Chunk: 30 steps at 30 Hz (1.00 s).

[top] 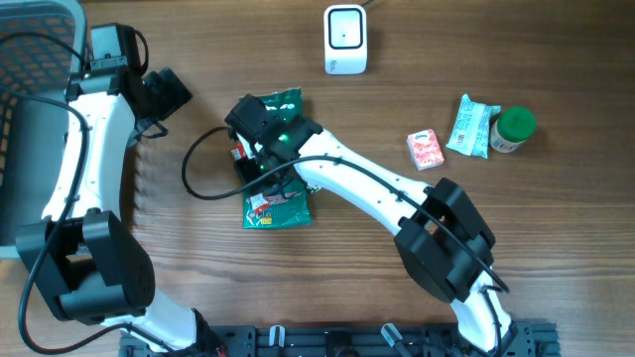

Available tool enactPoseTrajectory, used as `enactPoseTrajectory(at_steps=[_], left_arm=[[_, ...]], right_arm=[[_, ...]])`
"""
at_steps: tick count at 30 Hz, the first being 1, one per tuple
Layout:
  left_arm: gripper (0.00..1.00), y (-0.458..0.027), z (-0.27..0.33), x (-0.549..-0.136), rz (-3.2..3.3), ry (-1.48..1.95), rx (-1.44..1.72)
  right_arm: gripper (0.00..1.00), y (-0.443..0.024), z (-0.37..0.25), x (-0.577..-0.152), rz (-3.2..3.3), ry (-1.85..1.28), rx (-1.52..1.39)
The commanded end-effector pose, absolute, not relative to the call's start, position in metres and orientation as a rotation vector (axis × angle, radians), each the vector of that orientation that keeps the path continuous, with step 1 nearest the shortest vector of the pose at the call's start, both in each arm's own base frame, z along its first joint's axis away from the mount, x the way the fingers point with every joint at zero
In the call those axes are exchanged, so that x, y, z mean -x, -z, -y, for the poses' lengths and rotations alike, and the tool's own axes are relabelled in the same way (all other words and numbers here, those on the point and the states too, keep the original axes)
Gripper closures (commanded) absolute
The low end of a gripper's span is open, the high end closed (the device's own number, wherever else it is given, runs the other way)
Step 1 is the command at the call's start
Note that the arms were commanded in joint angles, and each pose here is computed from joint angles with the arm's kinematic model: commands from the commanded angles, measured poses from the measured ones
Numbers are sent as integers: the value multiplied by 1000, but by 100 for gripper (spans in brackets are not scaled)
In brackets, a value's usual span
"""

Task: Scan the item barcode
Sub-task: 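Lower the right gripper and pinch the red Nescafe stick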

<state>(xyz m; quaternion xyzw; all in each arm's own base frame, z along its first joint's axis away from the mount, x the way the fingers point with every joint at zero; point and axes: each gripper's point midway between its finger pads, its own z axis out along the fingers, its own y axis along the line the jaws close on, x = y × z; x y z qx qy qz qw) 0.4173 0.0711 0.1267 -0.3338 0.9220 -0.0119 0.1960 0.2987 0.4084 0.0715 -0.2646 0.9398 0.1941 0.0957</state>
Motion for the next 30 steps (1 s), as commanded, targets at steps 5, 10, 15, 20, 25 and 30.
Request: enactPoseTrajectory(at_steps=[5, 10, 15, 20, 25, 30], left_arm=[[0, -128, -77, -418, -2567, 34, 961], [0, -128, -77, -418, -2567, 34, 961], [0, -128, -77, -418, -2567, 34, 961], [0, -128, -77, -418, -2567, 34, 961], [0, -128, -77, -418, -2567, 34, 961], [0, -128, -77, -418, -2567, 34, 961]], right_arm=[[70, -49, -408, -293, -2827, -482, 761], [70, -34, -412, -283, -2843, -443, 798], [70, -17, -407, -287, -2823, -299, 802], [69, -14, -406, -288, -2817, -268, 804], [69, -11, -404, -287, -2826, -260, 805], [68, 2, -399, -282, -2862, -244, 795]])
